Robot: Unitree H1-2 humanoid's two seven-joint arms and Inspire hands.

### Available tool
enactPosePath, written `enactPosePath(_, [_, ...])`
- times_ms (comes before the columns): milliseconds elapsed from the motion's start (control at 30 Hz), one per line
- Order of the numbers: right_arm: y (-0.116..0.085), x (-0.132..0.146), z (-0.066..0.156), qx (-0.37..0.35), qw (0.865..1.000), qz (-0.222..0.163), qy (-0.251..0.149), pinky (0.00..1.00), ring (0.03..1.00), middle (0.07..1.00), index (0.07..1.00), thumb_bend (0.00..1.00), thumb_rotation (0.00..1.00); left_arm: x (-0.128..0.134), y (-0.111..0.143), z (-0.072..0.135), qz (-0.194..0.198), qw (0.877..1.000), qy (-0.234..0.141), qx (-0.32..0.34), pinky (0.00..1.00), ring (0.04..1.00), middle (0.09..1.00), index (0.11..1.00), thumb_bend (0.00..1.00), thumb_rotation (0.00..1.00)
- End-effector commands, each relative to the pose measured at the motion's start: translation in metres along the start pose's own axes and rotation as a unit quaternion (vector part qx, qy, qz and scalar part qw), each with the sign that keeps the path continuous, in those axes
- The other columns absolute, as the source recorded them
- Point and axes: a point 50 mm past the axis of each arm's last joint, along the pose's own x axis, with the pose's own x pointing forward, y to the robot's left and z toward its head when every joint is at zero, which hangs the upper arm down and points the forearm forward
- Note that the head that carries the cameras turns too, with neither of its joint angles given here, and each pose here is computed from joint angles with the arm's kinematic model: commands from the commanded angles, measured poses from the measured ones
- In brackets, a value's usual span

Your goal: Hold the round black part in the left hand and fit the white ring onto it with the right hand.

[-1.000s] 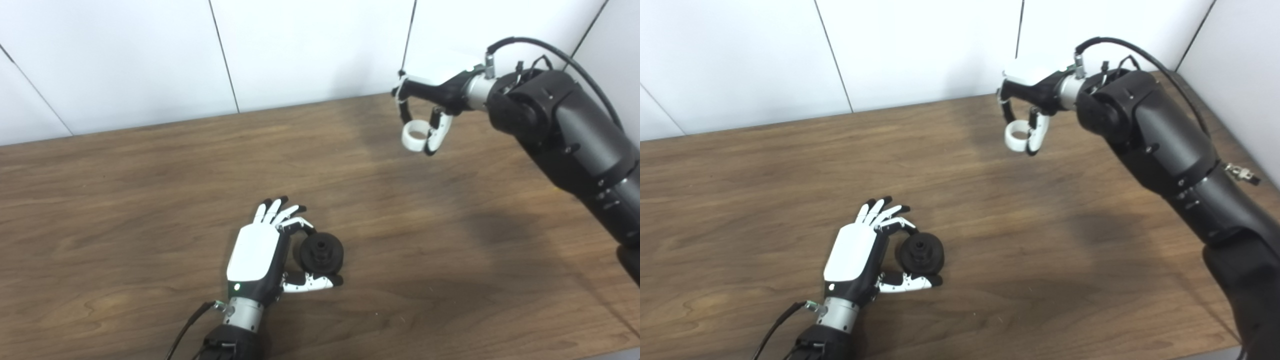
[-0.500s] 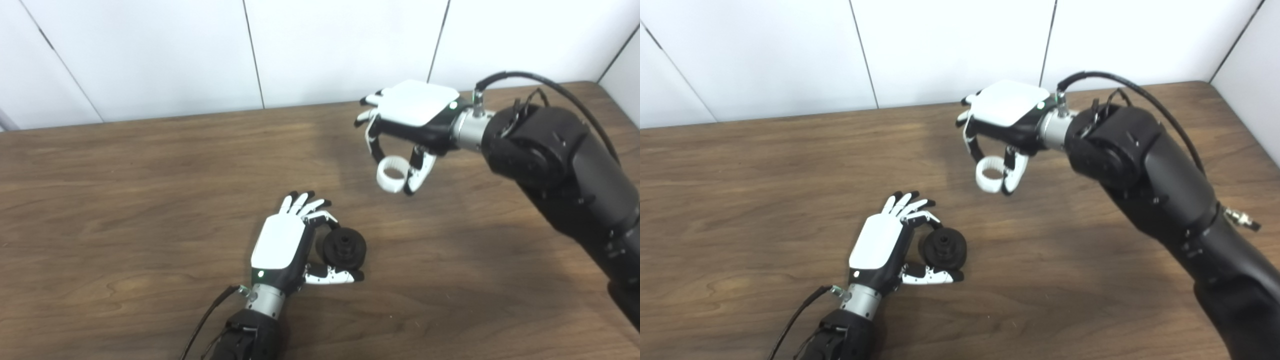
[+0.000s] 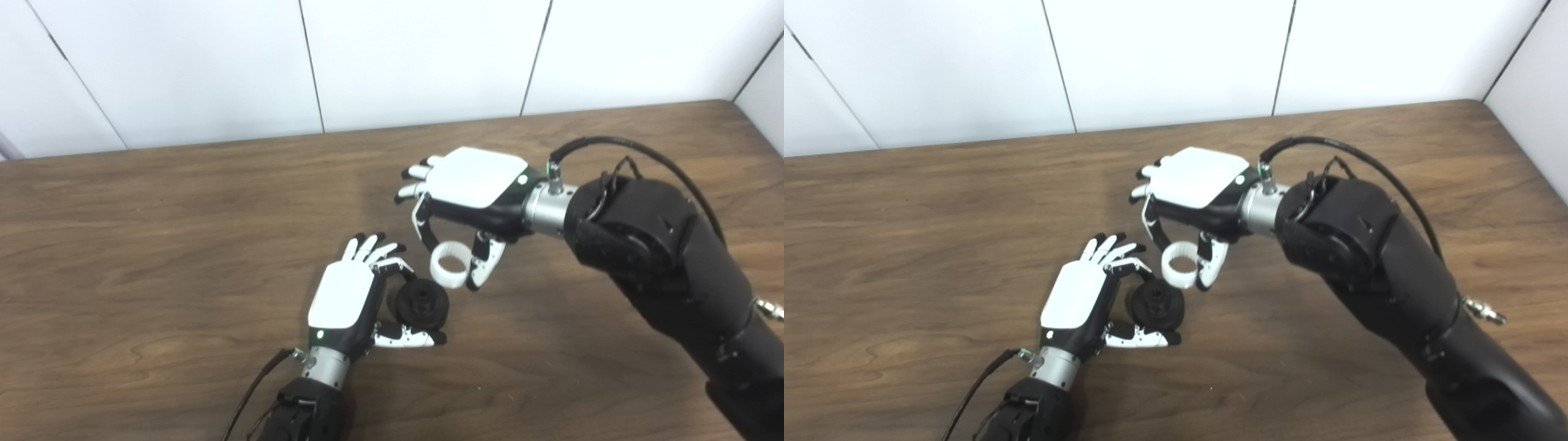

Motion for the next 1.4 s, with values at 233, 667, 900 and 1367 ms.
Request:
enactPosePath(233, [-0.015,-0.008,0.006,-0.021,0.999,-0.047,-0.013,1.00,1.000,0.901,0.485,0.53,0.14,-0.022,-0.025,-0.014,-0.039,0.999,0.031,-0.001,1.00,0.940,0.835,0.485,0.52,0.05])
enactPosePath(667, [-0.008,-0.001,0.010,-0.027,0.998,-0.045,-0.021,1.00,1.000,0.909,0.485,0.53,0.14,-0.018,-0.024,-0.010,-0.037,0.999,0.027,0.000,1.00,0.938,0.836,0.485,0.52,0.05])
enactPosePath(900, [-0.004,0.005,0.013,-0.032,0.998,-0.043,-0.027,1.00,1.000,0.897,0.485,0.53,0.14,-0.018,-0.023,-0.008,-0.035,0.999,0.026,0.004,1.00,0.937,0.837,0.485,0.52,0.05])
enactPosePath(1367, [0.007,0.016,0.014,-0.038,0.998,-0.038,-0.027,1.00,1.000,0.889,0.485,0.53,0.14,-0.017,-0.022,-0.004,-0.033,0.999,0.027,0.005,1.00,0.931,0.835,0.485,0.52,0.05])
